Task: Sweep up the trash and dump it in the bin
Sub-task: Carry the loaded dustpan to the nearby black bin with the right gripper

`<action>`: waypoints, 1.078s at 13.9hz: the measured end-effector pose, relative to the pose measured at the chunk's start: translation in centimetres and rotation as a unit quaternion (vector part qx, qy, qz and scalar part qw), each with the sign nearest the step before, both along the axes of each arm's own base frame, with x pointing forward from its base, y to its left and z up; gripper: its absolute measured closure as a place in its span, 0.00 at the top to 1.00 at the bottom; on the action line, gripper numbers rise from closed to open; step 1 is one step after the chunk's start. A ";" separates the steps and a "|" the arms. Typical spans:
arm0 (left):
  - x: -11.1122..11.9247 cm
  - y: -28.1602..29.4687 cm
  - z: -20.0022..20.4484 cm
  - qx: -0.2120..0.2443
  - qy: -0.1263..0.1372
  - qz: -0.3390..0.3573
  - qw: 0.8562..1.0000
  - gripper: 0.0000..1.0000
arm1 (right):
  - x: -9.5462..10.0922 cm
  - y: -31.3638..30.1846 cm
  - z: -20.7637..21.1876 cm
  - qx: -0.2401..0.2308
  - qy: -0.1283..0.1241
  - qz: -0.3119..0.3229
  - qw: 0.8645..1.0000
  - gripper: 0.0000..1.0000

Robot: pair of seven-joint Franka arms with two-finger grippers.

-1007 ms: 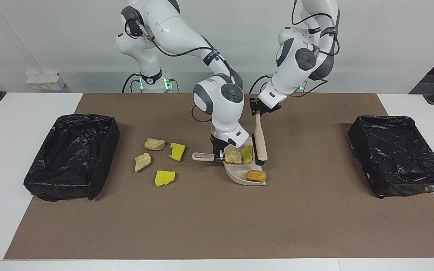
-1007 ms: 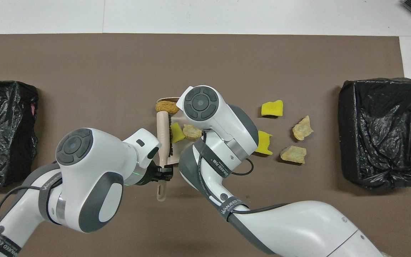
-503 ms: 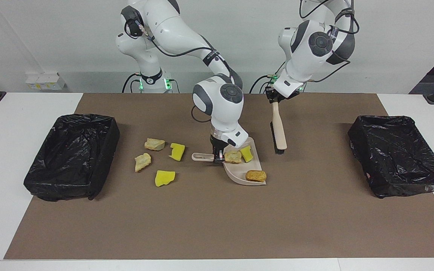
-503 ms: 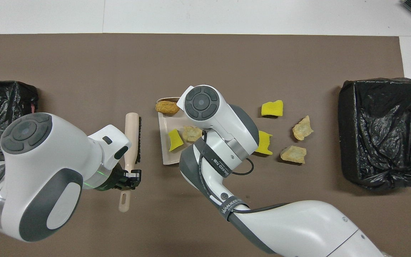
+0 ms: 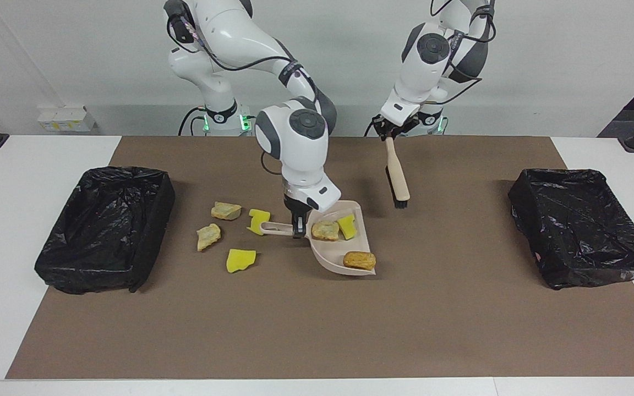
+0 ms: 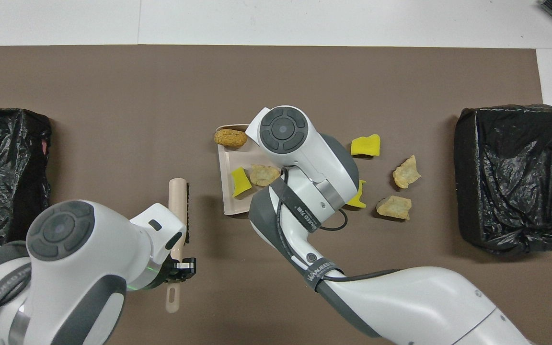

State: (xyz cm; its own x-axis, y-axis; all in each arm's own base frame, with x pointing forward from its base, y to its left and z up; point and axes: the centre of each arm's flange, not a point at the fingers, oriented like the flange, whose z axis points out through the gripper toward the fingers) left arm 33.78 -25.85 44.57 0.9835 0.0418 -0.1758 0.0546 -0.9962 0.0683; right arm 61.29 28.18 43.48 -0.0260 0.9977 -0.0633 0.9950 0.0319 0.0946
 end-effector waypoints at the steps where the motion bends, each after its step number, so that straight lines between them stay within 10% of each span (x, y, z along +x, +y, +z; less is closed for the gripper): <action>1: -0.4 -0.9 -0.8 -0.004 -0.010 -0.007 1.000 0.27 | -0.2 -2.4 1.8 0.004 -0.002 -0.008 1.000 0.31; 10: -2.8 -3.7 -7.0 -0.010 -0.015 0.001 1.000 0.27 | -1.2 -27.4 9.8 0.020 0.011 -0.037 0.999 0.31; 15: -4.2 -4.4 -8.6 -0.017 -0.030 -0.012 0.999 0.27 | -5.0 -43.4 9.5 0.023 0.021 -0.041 0.999 0.31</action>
